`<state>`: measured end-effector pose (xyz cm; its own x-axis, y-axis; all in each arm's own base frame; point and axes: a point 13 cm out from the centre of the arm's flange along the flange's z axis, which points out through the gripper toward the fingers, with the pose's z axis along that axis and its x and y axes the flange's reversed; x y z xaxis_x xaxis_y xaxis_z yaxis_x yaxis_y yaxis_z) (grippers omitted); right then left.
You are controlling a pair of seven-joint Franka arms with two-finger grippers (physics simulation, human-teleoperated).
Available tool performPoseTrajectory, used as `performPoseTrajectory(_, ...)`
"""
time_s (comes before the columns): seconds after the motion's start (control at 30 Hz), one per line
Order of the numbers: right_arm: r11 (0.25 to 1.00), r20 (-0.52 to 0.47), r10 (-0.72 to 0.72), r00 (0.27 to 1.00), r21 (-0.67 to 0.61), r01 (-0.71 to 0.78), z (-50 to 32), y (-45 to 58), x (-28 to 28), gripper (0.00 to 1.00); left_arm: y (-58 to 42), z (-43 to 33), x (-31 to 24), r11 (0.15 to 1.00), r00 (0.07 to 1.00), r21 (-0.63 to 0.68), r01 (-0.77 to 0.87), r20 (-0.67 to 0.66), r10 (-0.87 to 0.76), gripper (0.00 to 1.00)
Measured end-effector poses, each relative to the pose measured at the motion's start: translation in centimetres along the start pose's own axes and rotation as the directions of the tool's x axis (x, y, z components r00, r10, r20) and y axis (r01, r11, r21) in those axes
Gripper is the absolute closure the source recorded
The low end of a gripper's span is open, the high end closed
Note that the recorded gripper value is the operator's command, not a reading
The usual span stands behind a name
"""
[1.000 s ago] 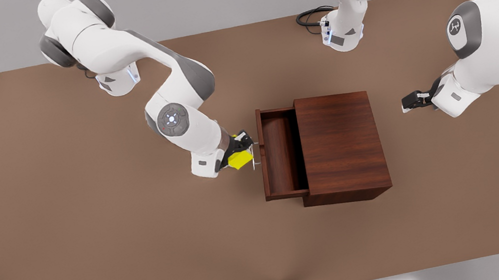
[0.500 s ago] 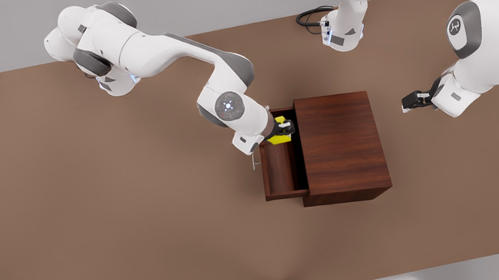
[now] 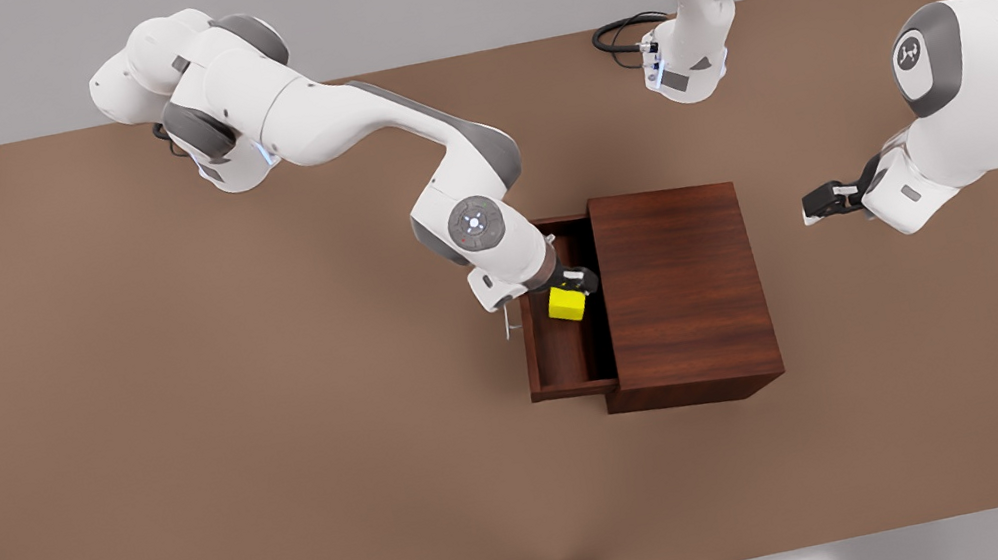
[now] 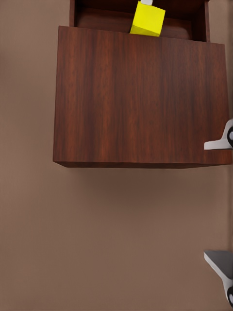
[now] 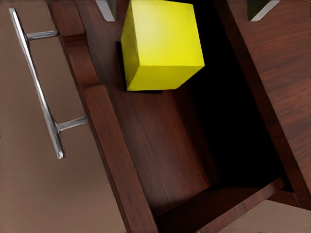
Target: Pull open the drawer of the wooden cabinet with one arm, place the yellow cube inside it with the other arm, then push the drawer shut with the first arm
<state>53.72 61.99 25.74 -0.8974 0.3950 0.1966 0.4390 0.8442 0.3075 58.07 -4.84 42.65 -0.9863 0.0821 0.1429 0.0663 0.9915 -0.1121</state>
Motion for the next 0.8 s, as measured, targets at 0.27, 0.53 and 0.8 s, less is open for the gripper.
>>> performPoseTrajectory(0.27, 0.948, 0.231, 0.316, 0.920, -0.027, -0.318, -36.8, -25.6, -28.8, 0.00, -16.0, 2.1, 0.2, 0.985, 0.985, -0.031, -0.172, -0.018, 0.172, 0.00)
performPoseTrajectory(0.53, 0.941, 0.131, 0.179, 0.975, 0.267, -0.208, -36.0, -46.3, -26.5, 0.00, -44.4, 10.2, -0.5, 0.963, 0.956, -0.128, -0.238, 0.143, 0.256, 0.00)
performPoseTrajectory(0.8, 0.947, 0.063, -0.043, 0.997, 0.321, 0.020, -35.0, -46.7, -28.7, 0.00, -51.4, 22.6, -3.1, 0.988, 0.945, -0.153, -0.009, 0.323, 0.059, 0.00)
